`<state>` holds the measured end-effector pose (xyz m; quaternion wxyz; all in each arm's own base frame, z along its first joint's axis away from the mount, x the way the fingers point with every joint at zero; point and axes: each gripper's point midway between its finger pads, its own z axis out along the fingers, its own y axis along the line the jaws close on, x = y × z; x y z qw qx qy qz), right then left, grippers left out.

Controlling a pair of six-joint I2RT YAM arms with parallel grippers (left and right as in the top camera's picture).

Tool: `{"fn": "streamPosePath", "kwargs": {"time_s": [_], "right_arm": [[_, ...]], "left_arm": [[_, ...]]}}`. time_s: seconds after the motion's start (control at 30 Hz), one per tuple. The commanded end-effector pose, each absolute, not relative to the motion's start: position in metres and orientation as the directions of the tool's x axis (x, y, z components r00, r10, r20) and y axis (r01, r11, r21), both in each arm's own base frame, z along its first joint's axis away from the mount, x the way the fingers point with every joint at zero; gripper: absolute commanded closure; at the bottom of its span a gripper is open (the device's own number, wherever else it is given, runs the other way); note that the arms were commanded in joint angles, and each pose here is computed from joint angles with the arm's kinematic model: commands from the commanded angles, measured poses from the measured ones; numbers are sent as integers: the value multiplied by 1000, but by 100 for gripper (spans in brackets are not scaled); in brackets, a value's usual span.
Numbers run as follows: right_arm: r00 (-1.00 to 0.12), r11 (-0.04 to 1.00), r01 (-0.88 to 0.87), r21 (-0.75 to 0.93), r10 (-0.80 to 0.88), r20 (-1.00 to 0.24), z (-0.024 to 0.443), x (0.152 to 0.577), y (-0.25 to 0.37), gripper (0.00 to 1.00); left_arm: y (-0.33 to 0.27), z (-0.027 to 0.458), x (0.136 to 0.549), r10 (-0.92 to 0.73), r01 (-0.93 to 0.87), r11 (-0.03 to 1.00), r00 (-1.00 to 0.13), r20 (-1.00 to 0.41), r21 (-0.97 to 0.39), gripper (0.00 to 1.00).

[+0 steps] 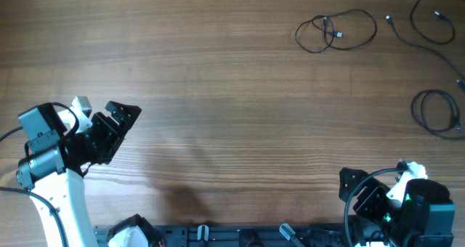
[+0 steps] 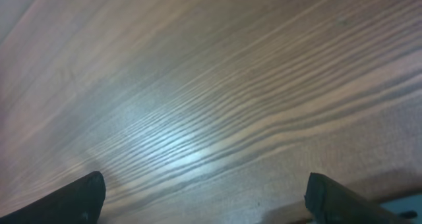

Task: Untangle cables

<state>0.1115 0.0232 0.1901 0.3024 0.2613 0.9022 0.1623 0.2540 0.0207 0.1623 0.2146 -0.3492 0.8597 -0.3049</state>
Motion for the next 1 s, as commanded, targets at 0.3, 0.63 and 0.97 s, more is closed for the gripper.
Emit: {"fn": "streamPosePath", "kwargs": {"time_s": [0.3,0.63,0.97], "right_arm": [[-666,795,414,444,597,-447,185,105,19,0],[-675,797,436,419,597,-434,180,98,16,0],[-674,797,437,418,598,-435,180,98,16,0]], "left_arm": [[23,163,255,-736,-474,567,-658,-157,-674,0],[23,163,255,-736,-474,567,-658,-157,-674,0],[23,163,255,-736,-474,567,-658,-157,-674,0]]}}
